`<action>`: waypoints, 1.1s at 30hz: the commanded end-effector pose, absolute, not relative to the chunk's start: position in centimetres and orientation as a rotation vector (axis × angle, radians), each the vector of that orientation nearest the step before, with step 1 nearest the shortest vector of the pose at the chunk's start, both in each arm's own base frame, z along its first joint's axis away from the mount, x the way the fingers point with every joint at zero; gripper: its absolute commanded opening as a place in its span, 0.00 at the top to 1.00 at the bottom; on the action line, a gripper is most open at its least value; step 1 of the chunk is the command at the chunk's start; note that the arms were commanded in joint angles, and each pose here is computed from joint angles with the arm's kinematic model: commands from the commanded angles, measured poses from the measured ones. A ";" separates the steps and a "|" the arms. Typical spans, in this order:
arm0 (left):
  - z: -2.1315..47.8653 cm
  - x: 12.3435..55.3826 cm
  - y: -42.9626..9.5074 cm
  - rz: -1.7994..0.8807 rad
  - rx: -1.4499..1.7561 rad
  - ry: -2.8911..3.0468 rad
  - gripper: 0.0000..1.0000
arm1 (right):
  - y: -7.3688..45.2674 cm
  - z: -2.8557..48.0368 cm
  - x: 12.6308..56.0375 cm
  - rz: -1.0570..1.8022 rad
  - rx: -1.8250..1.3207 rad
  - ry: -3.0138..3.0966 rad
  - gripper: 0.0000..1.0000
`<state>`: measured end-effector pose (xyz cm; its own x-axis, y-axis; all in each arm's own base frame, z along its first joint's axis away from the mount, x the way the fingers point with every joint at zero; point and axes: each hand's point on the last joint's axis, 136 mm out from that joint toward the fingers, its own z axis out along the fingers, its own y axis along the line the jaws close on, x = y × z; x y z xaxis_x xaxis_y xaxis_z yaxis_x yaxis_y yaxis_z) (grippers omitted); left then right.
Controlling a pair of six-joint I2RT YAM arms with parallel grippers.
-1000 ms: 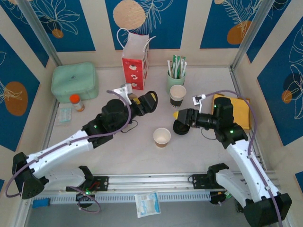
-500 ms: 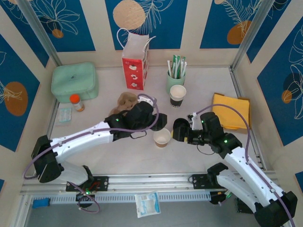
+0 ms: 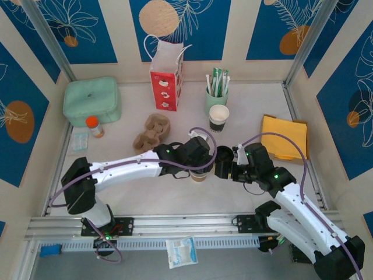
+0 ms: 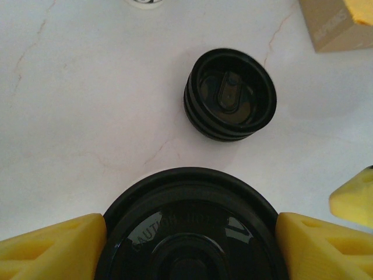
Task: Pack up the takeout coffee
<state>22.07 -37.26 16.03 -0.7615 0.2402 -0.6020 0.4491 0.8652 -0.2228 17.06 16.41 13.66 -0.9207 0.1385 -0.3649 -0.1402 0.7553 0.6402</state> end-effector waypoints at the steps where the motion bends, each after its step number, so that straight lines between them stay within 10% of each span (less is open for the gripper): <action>1: 16.2 22.2 -37.4 -0.409 0.542 2.441 0.24 | 16.3 13.3 16.6 0.968 -0.031 2.561 0.29; 33: 13.0 21.8 -37.9 -0.292 0.605 2.478 0.22 | 16.3 14.4 17.1 0.987 -0.041 2.514 0.29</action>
